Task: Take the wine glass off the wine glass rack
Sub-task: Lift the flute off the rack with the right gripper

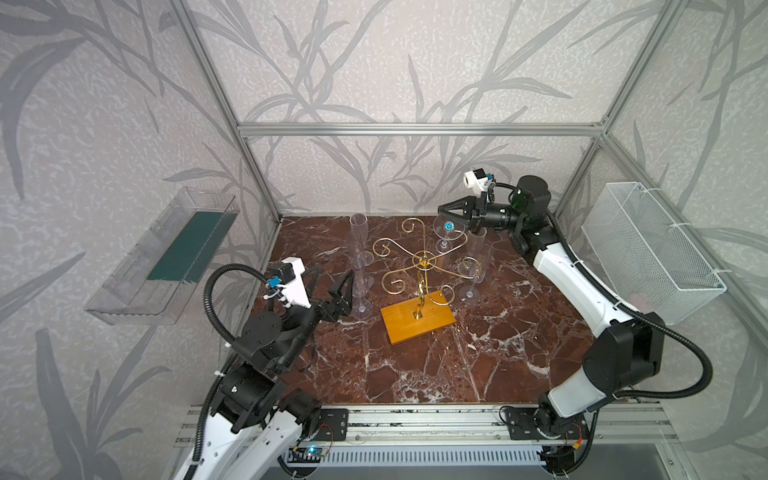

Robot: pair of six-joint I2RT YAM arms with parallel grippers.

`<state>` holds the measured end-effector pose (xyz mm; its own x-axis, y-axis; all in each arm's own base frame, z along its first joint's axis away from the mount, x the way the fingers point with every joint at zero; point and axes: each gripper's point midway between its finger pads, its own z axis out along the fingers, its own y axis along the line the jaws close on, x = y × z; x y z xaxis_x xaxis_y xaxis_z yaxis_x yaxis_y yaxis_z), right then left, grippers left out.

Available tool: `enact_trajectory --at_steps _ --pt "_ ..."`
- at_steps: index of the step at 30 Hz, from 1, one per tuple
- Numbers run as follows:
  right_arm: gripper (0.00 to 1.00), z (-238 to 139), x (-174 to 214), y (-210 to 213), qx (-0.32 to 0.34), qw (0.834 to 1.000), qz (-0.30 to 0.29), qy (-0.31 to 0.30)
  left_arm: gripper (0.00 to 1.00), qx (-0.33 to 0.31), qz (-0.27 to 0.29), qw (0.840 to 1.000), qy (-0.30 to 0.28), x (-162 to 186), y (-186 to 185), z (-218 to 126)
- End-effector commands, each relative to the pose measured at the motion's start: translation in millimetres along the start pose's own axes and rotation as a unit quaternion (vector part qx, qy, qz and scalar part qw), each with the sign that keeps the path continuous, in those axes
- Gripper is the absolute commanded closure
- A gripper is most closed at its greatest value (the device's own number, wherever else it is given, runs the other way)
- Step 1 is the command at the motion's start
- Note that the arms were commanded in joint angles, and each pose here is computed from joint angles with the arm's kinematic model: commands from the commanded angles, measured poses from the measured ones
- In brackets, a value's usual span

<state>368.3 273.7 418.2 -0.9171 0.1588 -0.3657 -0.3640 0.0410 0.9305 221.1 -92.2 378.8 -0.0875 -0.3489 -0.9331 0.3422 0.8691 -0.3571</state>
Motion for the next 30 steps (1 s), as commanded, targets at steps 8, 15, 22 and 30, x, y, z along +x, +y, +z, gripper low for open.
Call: enact_trajectory --at_steps 8,15,22,30 --pt "1.00 4.6 -31.3 26.5 -0.014 0.995 -0.089 -0.044 0.04 -0.009 -0.007 1.000 -0.013 -7.5 3.2 -5.3" --pt "1.00 3.7 -40.1 35.6 -0.019 0.990 -0.120 -0.065 0.04 -0.011 -0.007 1.000 -0.012 -7.9 3.5 -5.7" --pt "1.00 -1.6 -44.5 56.7 -0.031 0.981 -0.171 -0.091 0.04 -0.001 -0.014 1.000 -0.016 -11.1 -0.2 -6.5" --pt "1.00 -10.6 -40.6 87.9 -0.058 0.962 -0.243 -0.113 0.04 0.023 -0.063 0.997 -0.025 -18.2 -9.6 -5.6"
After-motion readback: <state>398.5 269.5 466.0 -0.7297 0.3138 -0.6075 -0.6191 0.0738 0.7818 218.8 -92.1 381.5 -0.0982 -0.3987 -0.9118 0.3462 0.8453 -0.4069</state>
